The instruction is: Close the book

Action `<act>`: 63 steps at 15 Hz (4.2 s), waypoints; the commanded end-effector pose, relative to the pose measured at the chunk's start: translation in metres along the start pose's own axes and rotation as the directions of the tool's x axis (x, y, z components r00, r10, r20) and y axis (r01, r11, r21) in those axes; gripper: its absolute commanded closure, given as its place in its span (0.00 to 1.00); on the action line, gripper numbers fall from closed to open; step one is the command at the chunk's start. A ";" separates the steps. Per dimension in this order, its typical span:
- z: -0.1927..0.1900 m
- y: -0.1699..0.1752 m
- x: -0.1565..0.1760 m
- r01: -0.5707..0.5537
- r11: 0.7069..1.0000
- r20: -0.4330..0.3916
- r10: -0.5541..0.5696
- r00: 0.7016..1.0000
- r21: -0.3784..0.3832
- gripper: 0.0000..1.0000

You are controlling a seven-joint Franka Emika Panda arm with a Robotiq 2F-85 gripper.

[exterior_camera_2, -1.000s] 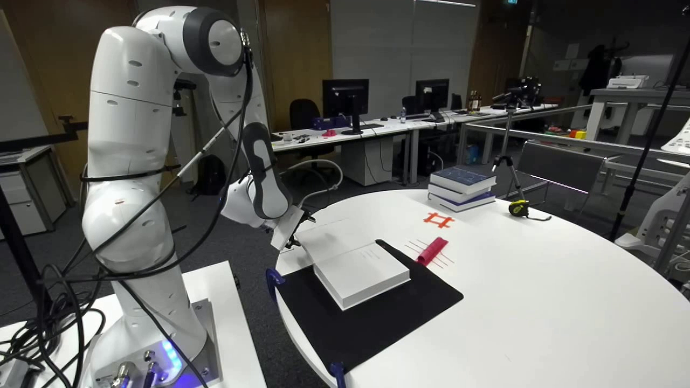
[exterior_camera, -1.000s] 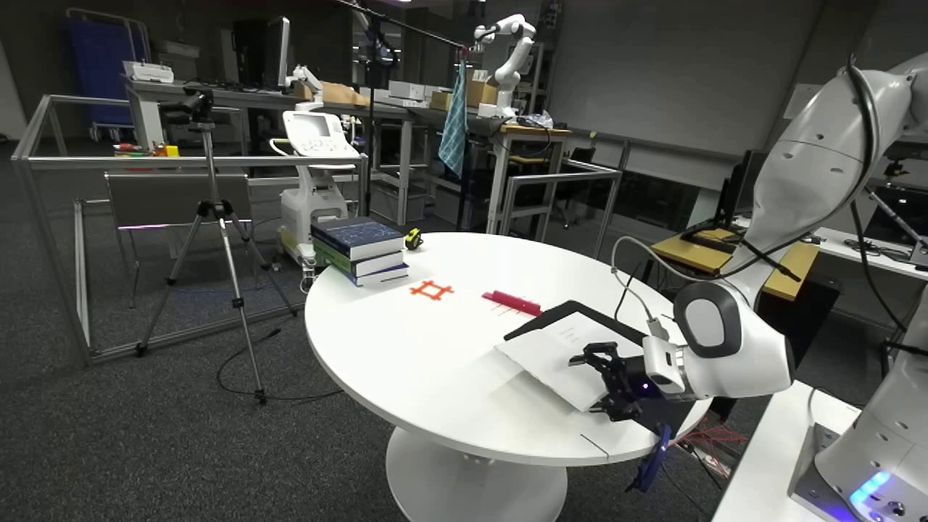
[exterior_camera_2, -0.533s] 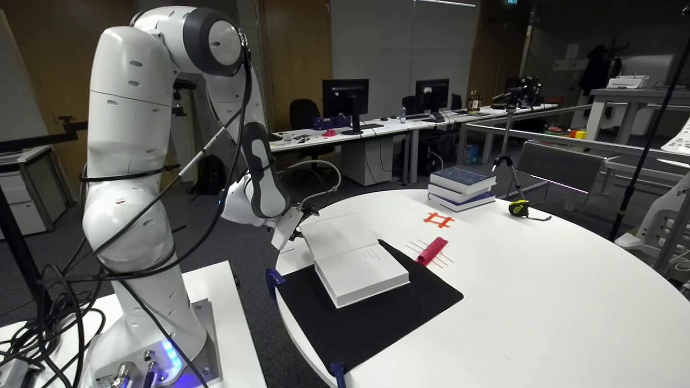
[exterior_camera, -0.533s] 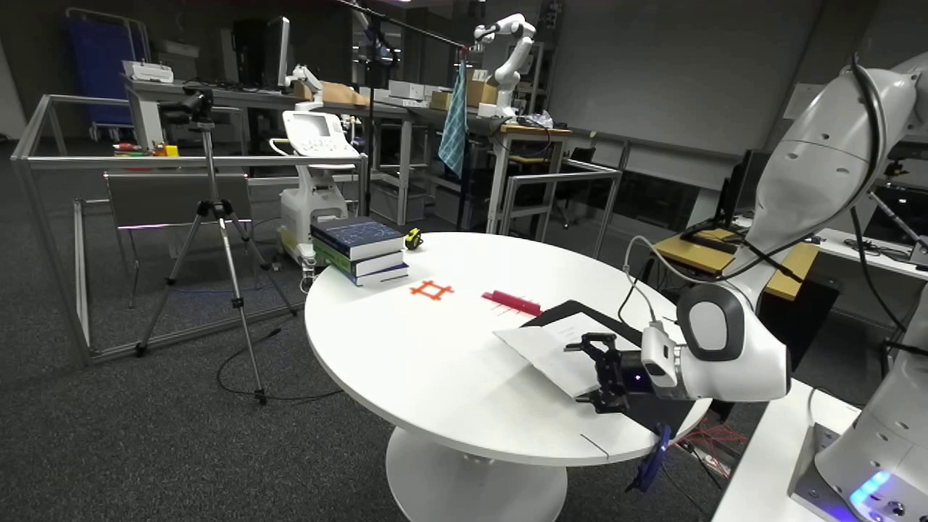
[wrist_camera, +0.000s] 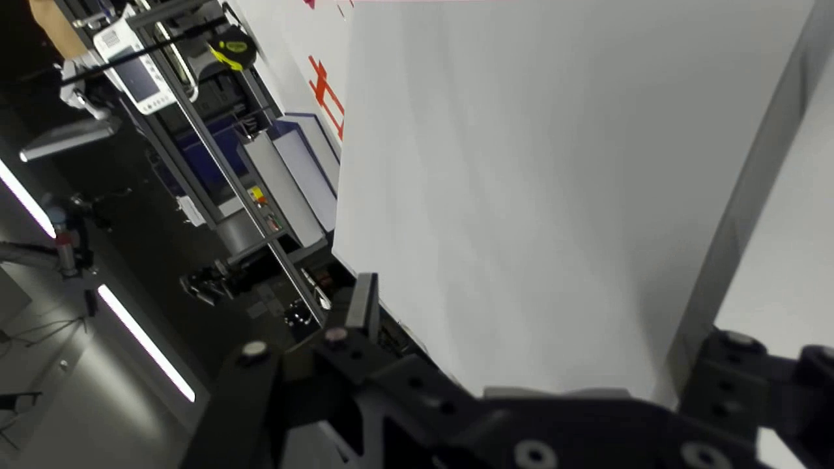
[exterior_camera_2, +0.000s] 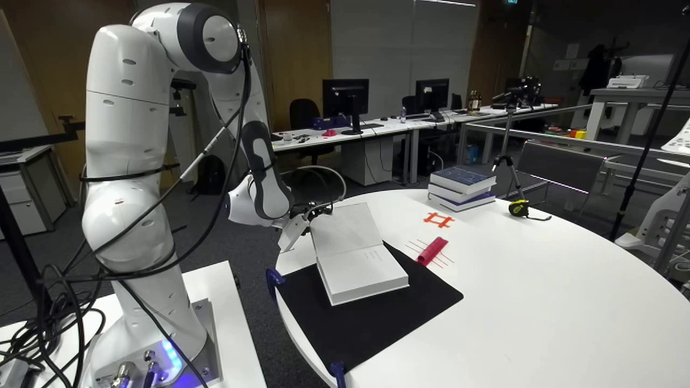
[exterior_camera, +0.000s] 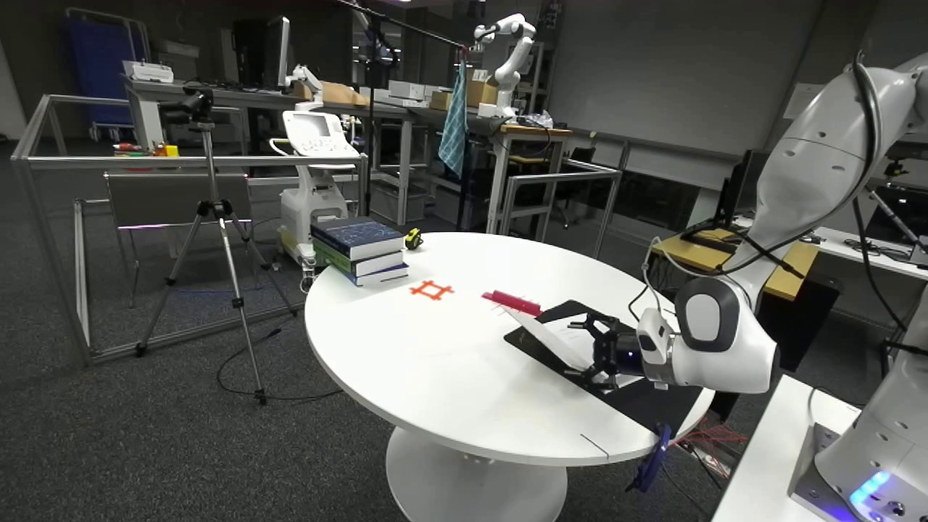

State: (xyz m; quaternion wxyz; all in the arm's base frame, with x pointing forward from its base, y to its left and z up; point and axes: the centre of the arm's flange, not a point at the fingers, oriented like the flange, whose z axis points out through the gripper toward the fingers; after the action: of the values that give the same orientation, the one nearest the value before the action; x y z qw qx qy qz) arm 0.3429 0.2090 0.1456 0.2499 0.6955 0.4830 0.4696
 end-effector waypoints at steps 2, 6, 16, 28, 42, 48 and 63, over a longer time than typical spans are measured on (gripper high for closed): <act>-0.021 0.030 -0.025 -0.130 0.987 0.022 0.132 0.991 -0.091 0.00; -0.048 0.042 -0.033 -0.188 0.977 0.068 0.196 0.978 -0.104 0.00; -0.092 0.078 -0.017 -0.274 0.948 0.199 0.303 0.932 -0.161 0.00; -0.109 0.144 -0.008 -0.333 0.924 0.394 0.381 0.836 -0.188 0.00; -0.114 0.198 0.013 -0.513 0.853 0.655 0.442 0.613 -0.097 0.00; -0.137 0.234 0.038 -0.624 0.781 0.653 0.488 0.579 -0.031 0.00; -0.204 0.320 0.058 -0.809 0.587 0.572 0.667 0.479 -0.007 0.00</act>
State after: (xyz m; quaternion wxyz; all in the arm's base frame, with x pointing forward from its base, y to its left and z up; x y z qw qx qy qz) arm 0.3131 0.1167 0.4961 0.0477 0.9605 0.1059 0.2528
